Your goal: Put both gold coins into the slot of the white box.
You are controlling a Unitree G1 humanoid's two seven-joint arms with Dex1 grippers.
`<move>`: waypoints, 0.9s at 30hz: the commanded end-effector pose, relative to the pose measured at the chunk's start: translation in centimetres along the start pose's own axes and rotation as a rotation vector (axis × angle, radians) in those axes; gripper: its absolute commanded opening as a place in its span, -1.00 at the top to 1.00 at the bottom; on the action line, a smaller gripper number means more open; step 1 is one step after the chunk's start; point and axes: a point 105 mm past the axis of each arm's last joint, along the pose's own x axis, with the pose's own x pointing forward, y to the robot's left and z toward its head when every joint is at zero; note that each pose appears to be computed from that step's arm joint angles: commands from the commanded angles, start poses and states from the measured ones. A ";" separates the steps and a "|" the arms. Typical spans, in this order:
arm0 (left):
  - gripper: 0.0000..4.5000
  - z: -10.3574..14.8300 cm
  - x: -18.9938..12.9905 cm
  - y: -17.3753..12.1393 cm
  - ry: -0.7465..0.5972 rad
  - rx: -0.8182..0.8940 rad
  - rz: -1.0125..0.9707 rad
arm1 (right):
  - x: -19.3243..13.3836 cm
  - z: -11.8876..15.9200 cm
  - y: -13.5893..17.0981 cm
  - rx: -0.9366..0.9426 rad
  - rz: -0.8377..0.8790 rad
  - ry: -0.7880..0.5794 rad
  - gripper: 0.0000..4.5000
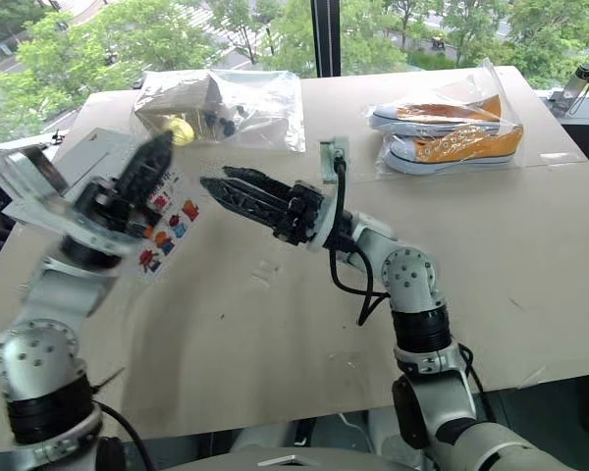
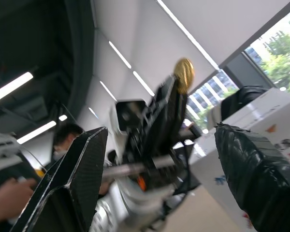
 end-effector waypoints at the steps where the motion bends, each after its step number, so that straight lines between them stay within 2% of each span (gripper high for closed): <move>1: 1.00 3.3 -0.9 1.4 0.112 0.211 0.071 | 1.1 0.9 0.8 -0.405 0.054 0.077 -0.73; 5: 1.00 5.6 -2.2 3.6 0.253 0.419 0.167 | 1.5 1.2 0.2 -0.600 0.048 0.138 -0.73; 9: 1.00 6.7 -5.6 7.4 0.532 0.583 0.323 | 2.2 2.1 0.2 -0.758 0.053 0.185 -0.73; 11: 1.00 6.7 -7.2 9.3 0.613 0.611 0.398 | 2.5 2.1 0.3 -0.777 0.062 0.196 -0.73; 15: 1.00 5.6 -8.7 11.1 0.719 0.634 0.432 | 2.7 2.0 0.4 -0.776 0.065 0.187 -0.73; 27: 1.00 4.1 -9.7 13.9 0.776 0.613 0.474 | 2.5 1.7 0.5 -0.766 0.057 0.177 -0.73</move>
